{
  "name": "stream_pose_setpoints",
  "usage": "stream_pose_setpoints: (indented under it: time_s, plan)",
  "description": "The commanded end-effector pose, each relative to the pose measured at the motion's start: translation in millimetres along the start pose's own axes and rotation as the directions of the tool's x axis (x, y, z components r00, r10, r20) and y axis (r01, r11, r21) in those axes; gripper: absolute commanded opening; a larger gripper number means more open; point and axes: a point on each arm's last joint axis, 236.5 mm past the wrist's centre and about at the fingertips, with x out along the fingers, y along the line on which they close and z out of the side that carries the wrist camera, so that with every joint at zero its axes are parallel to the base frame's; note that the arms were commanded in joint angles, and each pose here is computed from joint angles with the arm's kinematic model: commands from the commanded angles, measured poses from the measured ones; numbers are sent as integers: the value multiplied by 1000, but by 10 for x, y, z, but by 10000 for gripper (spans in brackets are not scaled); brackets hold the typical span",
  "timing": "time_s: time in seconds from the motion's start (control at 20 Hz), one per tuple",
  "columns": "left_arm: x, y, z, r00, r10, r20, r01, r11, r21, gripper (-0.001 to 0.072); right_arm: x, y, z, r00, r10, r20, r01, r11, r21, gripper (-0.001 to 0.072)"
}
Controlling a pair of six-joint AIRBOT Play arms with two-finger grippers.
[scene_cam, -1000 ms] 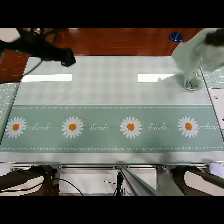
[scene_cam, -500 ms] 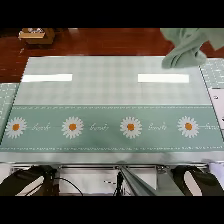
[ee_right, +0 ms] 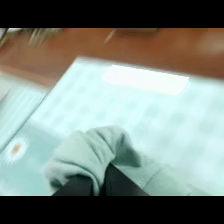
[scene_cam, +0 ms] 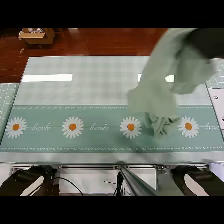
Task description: Fold the shirts.
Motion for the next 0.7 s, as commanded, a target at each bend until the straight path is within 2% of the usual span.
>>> stream_pose_setpoints:
  time_s: [0.0, 0.2, 0.3, 0.35, 0.4, 0.45, 0.55, 0.65]
  plan:
    - [138, 56, -300, 993, -2, -118, -2, 999, -34, 681, 1083, 574, -1042, 904, 184, -385, -211, 977, -30, 30]
    - [310, 127, -518, 980, -6, -198, -6, 998, -62, 681, 2135, 617, -2092, 830, 8, -557, -175, 953, -248, 30]
    - [382, 156, -606, 973, -8, -229, -9, 997, -73, 681, 2372, 445, -2353, 810, -74, -582, -114, 953, -281, 33]
    - [413, 168, -645, 970, -9, -242, -10, 997, -78, 682, 2414, 391, -2360, 812, -86, -578, -102, 953, -285, 135]
    - [443, 181, -685, 967, -11, -255, -11, 996, -83, 683, 2416, 342, -2290, 821, -90, -564, -90, 955, -282, 265]
    - [473, 194, -723, 964, -11, -267, -12, 996, -85, 684, 2370, 286, -2140, 833, -101, -544, -73, 954, -290, 302]
    - [554, 230, -839, 953, -14, -303, 3, 999, -36, 684, 2138, 70, -1640, 866, -184, -464, -2, 929, -370, 302]
    - [690, 387, -1075, 927, 20, -374, -28, 999, -16, 684, 1672, -387, -974, 875, -370, -311, 172, 839, -516, 302]
